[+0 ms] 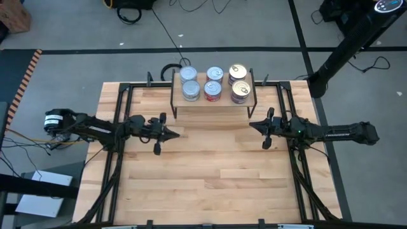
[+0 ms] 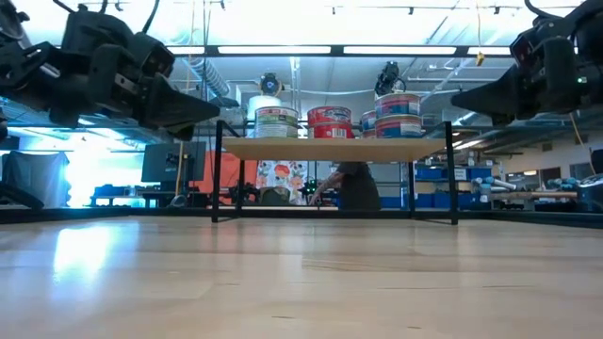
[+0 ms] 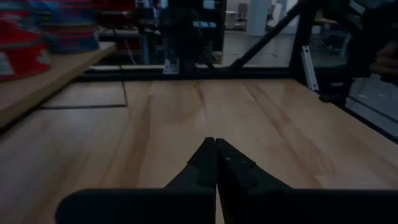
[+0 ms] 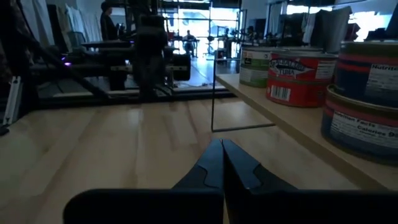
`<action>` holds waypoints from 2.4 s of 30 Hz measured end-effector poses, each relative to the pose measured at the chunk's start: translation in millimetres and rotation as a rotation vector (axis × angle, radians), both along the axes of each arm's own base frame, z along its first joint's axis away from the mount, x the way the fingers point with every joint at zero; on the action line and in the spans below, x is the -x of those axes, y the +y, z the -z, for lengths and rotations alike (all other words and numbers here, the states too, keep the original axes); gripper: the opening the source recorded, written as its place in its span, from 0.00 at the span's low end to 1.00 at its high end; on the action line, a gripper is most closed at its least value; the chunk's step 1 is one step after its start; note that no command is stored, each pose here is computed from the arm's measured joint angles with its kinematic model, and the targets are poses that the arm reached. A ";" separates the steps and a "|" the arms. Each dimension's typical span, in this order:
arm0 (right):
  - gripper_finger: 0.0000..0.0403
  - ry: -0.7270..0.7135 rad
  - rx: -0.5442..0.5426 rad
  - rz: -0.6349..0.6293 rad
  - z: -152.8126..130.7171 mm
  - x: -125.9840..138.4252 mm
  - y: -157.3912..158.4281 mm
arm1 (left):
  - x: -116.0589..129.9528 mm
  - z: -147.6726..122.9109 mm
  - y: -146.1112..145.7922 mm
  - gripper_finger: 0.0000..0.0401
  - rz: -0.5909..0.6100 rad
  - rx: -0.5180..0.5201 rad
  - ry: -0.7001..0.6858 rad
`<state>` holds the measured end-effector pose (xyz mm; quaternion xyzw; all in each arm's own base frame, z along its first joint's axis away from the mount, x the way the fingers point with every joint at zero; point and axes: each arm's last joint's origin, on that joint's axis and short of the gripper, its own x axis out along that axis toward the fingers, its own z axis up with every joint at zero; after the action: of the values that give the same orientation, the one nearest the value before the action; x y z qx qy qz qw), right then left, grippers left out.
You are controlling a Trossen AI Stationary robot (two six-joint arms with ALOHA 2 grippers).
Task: Stack canned seafood by type on shelf
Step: Return to Home Position
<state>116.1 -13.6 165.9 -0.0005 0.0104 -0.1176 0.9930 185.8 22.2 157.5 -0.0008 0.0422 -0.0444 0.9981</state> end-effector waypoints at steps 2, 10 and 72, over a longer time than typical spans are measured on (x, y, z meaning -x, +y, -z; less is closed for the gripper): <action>0.00 0.003 -0.002 0.000 0.4 0.6 0.0 | 5.5 0.1 1.3 0.01 -0.023 -0.003 -0.012; 0.00 0.002 0.003 0.009 0.1 1.8 -0.5 | 25.8 9.5 4.0 0.01 -0.082 0.018 -0.013; 0.00 -0.059 -0.014 -0.063 -2.5 19.4 2.7 | 97.1 -10.6 18.6 0.01 -0.432 -0.013 -0.112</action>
<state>96.8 -10.9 168.5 0.0095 -0.0183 -0.0863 0.9961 88.7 40.9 168.1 -0.0009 -0.0142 0.1706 0.9852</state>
